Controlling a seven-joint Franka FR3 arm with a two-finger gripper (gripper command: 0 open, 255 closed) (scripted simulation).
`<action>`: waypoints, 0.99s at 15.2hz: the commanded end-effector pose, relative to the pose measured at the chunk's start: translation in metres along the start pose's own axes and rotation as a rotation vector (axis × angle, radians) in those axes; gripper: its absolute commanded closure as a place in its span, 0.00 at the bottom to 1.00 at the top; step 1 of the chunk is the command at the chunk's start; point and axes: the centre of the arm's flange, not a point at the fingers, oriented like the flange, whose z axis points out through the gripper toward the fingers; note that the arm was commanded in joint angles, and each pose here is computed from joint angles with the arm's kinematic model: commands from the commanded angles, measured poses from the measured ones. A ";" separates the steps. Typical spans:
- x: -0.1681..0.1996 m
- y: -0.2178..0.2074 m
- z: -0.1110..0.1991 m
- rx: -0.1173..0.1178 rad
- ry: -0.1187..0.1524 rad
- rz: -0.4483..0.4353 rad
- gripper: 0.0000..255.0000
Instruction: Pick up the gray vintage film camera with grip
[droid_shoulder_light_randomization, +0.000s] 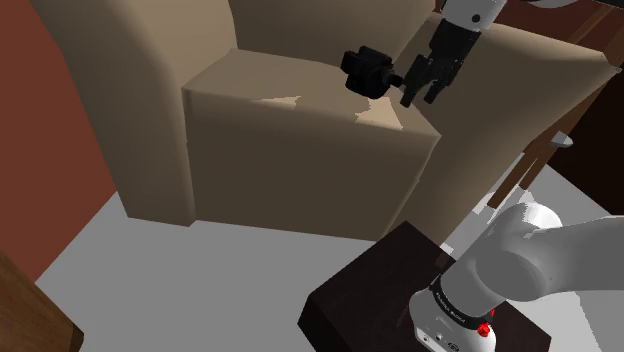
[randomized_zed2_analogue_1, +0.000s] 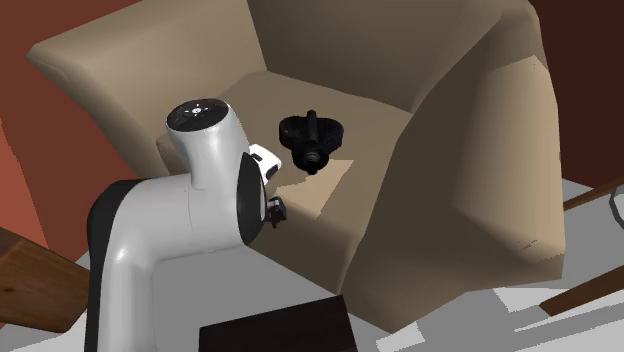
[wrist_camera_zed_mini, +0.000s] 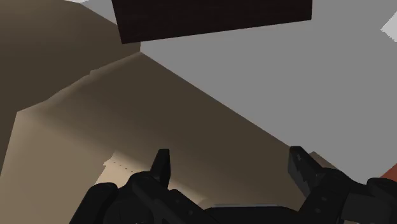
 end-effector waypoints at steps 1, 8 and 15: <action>0.000 0.000 0.000 0.000 0.000 0.000 0.00; 0.084 0.050 0.001 -0.006 -0.045 0.037 0.00; 0.166 0.104 0.005 -0.013 -0.090 0.074 0.00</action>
